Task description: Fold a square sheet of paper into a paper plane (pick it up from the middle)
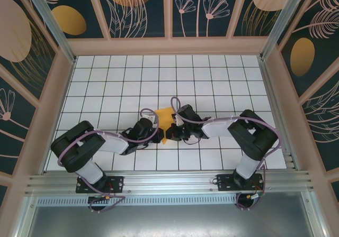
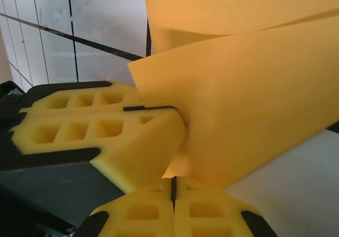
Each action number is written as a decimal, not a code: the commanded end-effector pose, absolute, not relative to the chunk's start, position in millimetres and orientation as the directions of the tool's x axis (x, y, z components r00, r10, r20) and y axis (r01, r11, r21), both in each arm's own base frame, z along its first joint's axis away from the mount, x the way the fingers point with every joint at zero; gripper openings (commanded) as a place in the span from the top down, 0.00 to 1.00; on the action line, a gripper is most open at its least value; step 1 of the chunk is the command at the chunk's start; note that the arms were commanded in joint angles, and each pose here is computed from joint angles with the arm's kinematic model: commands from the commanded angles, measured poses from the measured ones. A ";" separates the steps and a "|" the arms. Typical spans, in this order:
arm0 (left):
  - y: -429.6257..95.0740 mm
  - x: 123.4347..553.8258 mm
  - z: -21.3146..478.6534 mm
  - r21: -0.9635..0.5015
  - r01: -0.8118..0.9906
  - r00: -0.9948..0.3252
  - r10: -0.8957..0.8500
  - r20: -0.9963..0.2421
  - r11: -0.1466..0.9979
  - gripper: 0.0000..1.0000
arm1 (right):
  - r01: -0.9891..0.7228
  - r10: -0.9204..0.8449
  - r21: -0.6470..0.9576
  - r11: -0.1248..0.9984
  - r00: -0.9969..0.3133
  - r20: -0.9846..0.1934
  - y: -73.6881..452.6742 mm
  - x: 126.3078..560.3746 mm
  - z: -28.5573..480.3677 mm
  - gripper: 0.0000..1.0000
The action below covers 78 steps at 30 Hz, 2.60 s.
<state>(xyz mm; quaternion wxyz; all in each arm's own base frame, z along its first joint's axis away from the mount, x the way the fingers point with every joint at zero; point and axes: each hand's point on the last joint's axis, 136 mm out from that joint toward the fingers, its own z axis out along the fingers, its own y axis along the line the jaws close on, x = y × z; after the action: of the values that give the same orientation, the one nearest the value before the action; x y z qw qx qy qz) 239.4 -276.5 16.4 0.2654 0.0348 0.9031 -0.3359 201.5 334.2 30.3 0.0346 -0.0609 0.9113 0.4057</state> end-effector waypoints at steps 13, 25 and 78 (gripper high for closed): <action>-265.8 225.4 -3.3 -0.578 0.200 -0.890 -0.100 -0.444 0.791 1.00 | -0.082 -0.071 0.686 0.723 -0.997 -0.044 323.9 185.6 -7.1 0.94; -265.6 223.9 -4.5 -0.585 0.196 -0.892 -0.105 -0.439 0.787 1.00 | -0.144 -0.086 0.791 0.595 -0.990 -0.116 341.0 180.2 41.0 0.93; -268.5 224.0 -1.7 -0.594 0.204 -0.892 -0.102 -0.439 0.778 1.00 | -0.039 -0.062 0.747 0.664 -0.998 0.002 338.3 170.9 -2.4 0.95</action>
<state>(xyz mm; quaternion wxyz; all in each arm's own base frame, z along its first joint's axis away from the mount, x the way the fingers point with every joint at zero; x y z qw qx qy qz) 238.1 -275.2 16.6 0.2681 0.0271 0.8994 -0.3443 178.3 342.3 16.7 0.0040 -0.0367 0.9005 0.4334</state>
